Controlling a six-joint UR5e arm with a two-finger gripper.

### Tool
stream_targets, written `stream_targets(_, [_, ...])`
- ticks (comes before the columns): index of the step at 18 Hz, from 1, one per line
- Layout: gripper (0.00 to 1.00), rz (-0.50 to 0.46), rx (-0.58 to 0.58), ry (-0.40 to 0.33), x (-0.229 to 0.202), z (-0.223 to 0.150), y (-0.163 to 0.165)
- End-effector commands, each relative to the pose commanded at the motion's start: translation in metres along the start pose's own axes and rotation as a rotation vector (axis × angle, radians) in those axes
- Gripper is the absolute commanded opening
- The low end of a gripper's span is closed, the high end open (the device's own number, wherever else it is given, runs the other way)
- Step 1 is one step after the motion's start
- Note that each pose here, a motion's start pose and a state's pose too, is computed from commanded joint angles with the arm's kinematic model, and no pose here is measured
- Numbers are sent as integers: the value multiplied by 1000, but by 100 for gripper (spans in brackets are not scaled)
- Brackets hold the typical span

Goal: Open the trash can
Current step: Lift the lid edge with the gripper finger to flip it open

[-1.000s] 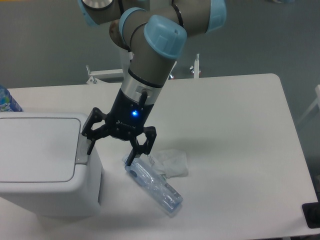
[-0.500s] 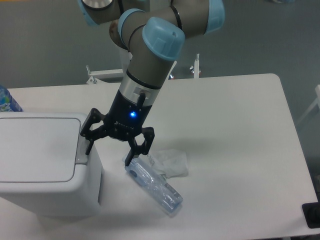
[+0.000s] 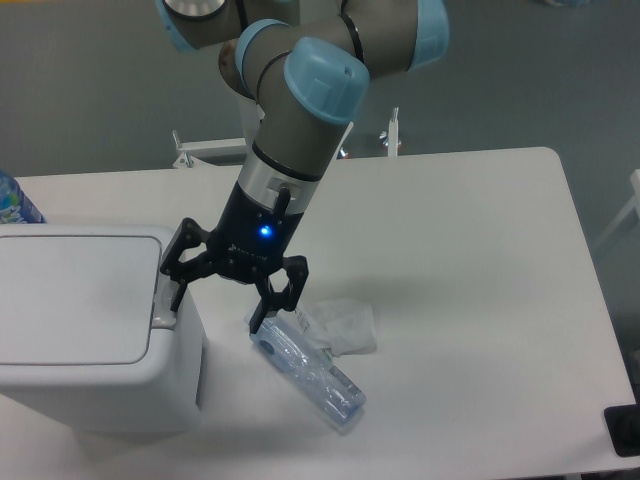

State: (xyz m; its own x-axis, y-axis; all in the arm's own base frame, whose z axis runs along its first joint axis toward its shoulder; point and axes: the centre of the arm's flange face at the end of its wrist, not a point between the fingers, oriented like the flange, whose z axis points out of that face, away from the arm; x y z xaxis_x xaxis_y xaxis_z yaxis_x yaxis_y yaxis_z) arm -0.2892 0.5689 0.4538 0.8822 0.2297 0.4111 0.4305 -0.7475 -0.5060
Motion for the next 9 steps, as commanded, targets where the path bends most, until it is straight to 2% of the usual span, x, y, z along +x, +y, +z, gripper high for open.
stream_targets(9, [100,-2,-2,1,0,1,1])
